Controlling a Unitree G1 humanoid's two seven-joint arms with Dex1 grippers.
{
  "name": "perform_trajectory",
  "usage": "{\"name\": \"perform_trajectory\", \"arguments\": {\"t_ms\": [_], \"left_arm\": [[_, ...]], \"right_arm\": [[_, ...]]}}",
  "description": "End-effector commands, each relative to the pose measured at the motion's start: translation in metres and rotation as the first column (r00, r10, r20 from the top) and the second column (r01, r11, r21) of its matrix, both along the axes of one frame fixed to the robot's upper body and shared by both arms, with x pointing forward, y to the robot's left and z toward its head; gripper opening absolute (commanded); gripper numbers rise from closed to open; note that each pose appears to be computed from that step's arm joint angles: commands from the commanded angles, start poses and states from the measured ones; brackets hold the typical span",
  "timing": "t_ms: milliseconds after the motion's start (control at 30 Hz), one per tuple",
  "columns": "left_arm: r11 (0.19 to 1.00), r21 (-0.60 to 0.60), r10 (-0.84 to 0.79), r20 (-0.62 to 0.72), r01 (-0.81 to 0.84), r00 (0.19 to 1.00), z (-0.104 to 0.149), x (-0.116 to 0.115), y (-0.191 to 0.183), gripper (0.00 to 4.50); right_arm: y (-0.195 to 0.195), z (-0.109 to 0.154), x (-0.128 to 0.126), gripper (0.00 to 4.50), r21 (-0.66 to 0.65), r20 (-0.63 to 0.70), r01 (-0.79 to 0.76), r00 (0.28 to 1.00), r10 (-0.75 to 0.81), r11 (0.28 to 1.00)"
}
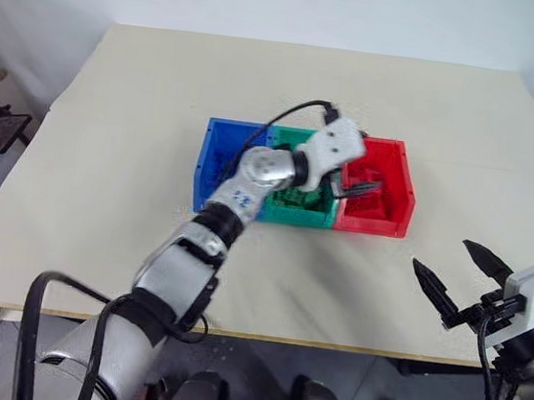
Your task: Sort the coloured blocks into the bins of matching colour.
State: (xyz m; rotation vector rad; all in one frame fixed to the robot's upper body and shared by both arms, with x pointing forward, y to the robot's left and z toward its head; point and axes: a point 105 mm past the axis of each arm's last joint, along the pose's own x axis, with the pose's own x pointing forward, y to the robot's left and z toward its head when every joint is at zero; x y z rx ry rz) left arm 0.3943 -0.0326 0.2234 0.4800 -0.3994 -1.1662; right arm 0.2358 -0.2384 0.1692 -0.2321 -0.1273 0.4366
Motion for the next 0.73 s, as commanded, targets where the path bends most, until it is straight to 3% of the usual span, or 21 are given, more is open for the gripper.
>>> {"name": "perform_trajectory", "arguments": {"t_ms": [33,267,467,567,733], "left_arm": [[0.994,-0.008,-0.105,0.098,0.106,0.990,0.017,-0.031,0.033,4.45],[0.995,0.086,0.046,0.007,-0.047,0.999,-0.016,-0.063,0.142,4.45],[0.967,0.142,0.227,-0.109,-0.211,0.968,-0.049,-0.095,0.211,4.45],[0.947,0.185,0.286,-0.122,-0.261,0.950,-0.059,-0.106,0.225,4.45],[0.927,0.169,0.356,-0.105,-0.336,0.929,-0.058,-0.105,0.231,4.45]], "right_arm": [[0.008,0.009,0.002,4.50,-0.058,0.048,-0.108,0.993,0.111,0.992],[0.018,0.001,0.014,4.50,-0.143,-0.024,-0.360,0.932,0.361,0.922],[0.028,-0.006,0.029,4.50,-0.190,-0.066,-0.465,0.885,0.462,0.864],[0.031,-0.004,0.035,4.50,-0.174,-0.045,-0.458,0.888,0.458,0.872],[0.030,0.001,0.040,4.50,-0.117,-0.005,-0.409,0.911,0.411,0.905]]}}
